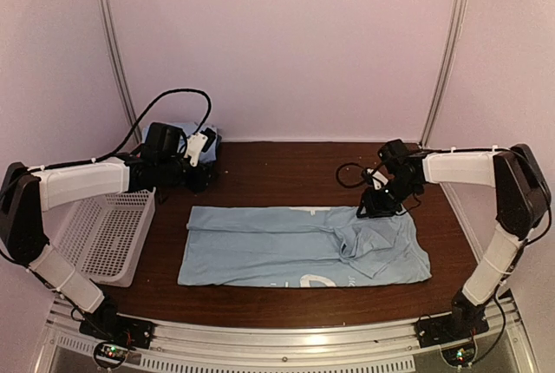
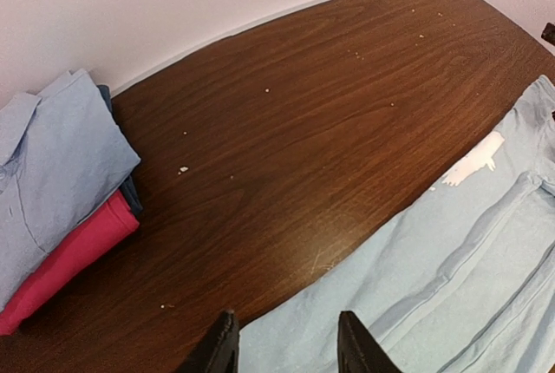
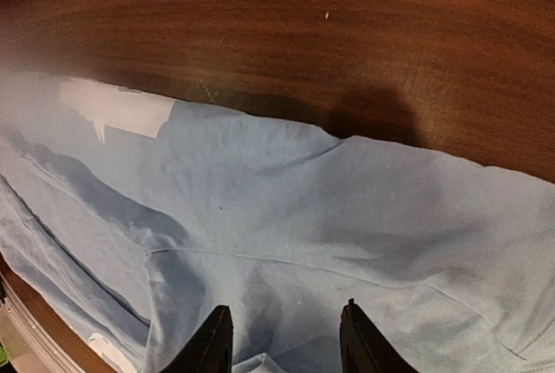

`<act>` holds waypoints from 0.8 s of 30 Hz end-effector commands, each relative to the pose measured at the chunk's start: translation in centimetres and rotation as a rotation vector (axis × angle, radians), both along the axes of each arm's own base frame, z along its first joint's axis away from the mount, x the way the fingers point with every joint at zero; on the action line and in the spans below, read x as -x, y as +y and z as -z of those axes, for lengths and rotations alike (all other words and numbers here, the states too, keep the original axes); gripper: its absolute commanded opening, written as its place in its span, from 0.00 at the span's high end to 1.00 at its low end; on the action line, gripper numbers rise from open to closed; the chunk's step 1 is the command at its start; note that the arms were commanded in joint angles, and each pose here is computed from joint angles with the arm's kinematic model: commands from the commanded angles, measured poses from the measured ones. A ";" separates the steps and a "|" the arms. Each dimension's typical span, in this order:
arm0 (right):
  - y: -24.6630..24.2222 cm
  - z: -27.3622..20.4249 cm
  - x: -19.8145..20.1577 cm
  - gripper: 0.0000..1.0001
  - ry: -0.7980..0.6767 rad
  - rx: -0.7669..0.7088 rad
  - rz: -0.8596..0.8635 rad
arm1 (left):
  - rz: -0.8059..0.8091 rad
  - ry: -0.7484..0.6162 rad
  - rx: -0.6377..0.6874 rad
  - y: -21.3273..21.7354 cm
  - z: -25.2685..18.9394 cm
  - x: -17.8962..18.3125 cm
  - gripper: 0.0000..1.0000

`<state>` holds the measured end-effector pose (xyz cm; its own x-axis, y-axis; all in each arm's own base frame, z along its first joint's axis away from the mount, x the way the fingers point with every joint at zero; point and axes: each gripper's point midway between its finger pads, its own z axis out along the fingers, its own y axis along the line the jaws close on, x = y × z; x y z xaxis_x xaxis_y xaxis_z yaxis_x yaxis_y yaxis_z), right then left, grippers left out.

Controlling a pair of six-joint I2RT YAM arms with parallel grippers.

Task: Fold and stack the mixed laundry pile
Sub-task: Smooth out the rectangle-folded T-shirt at the center of the board.

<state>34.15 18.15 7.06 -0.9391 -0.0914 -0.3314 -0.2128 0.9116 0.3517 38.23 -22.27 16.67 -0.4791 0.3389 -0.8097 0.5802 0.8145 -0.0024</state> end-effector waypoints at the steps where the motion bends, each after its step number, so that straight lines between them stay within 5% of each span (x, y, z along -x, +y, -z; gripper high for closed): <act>1: 0.2 2.6 0.5 0.60 0.075 0.007 -0.010 | 0.001 -0.044 0.033 -0.5 -1.8 -0.6 0.60; 6: 0.1 2.6 5.3 0.68 0.165 -0.060 -0.037 | -0.003 -0.048 0.025 -0.3 -1.9 -0.4 0.60; 16: -0.4 0.4 15.7 0.69 0.291 -0.125 -0.037 | 0.026 -0.009 0.038 -0.9 -0.4 0.0 0.60; 24: 0.8 -3.7 7.6 0.65 0.007 -0.135 0.044 | 0.063 0.022 0.050 -2.1 0.5 0.4 0.61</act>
